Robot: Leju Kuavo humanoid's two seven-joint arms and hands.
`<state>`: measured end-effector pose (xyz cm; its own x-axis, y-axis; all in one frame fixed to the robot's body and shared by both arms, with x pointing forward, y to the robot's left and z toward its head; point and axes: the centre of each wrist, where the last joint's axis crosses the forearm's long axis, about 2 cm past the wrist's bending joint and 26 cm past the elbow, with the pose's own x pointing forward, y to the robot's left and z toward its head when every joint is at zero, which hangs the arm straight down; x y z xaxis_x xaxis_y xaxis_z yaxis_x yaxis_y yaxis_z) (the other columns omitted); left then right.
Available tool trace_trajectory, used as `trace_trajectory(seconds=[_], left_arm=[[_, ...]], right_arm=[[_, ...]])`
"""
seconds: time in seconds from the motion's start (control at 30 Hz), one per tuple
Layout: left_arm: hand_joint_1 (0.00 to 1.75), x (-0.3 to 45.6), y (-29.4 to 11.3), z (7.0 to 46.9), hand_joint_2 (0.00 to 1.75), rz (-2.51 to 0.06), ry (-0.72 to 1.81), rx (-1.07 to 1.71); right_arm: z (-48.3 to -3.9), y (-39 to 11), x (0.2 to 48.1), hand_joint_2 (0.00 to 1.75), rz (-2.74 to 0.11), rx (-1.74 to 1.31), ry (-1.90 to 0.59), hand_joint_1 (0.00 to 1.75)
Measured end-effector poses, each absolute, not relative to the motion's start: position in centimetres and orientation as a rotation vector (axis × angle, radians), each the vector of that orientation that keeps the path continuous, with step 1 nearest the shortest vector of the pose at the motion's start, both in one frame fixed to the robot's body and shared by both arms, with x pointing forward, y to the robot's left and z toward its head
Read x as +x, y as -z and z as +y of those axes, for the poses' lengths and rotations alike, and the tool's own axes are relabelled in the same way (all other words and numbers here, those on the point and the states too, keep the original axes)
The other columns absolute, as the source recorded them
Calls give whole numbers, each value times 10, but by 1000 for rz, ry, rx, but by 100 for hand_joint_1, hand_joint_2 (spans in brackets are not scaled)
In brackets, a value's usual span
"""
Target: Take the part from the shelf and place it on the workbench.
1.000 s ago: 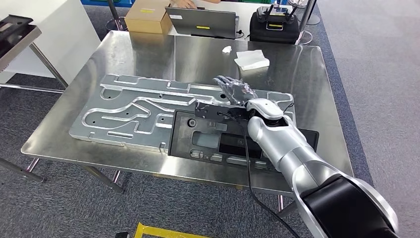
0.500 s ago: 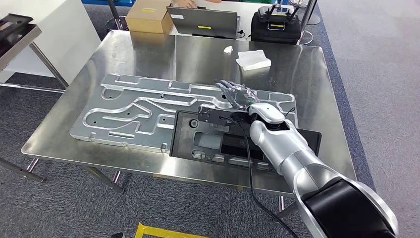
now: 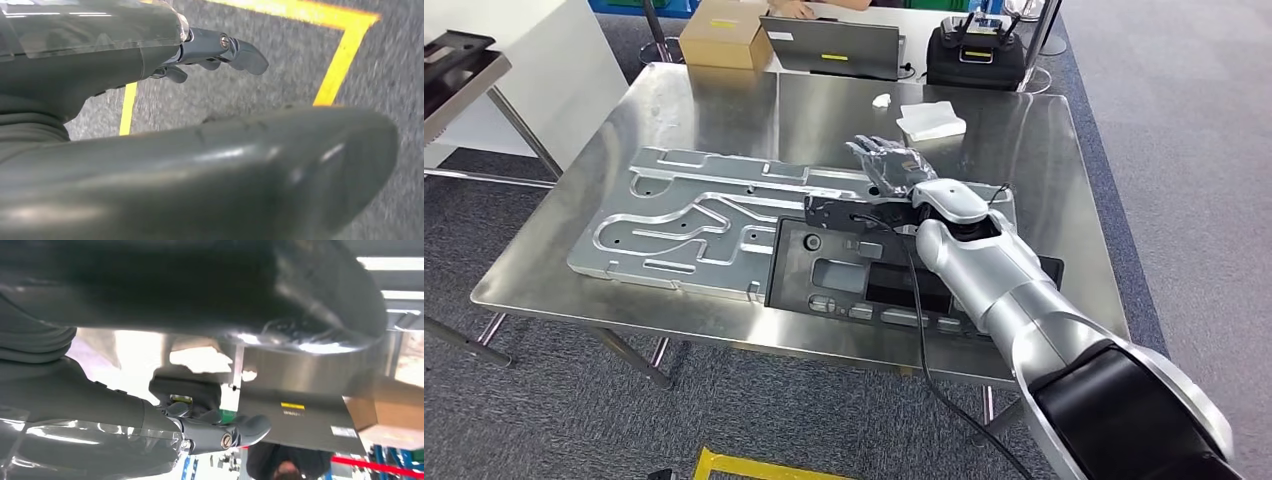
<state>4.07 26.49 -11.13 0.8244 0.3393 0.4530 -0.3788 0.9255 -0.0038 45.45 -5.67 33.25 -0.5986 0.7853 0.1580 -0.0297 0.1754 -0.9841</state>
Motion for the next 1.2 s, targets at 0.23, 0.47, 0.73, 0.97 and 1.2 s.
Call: trace_trajectory(seconds=[0.23, 0.47, 0.73, 0.97, 1.2], left_arm=[[0, 41, 111, 266, 0, -472, -382, 89], [0, 42, 111, 263, 0, -475, -382, 79], [0, 41, 111, 262, 0, -468, -383, 71], [0, 42, 111, 258, 0, -467, -384, 61], [0, 40, 111, 258, 0, -466, -383, 59]], right_arm=[[-52, -333, 452, 0, -1782, -723, -1501, 0], [-58, -325, 454, 0, -1773, -741, -1494, 0], [-67, -315, 457, 0, -1738, -741, -1501, 0], [-69, -312, 457, 0, -1733, -736, -1506, 0], [-69, -306, 456, 0, -1724, -725, -1515, 0]])
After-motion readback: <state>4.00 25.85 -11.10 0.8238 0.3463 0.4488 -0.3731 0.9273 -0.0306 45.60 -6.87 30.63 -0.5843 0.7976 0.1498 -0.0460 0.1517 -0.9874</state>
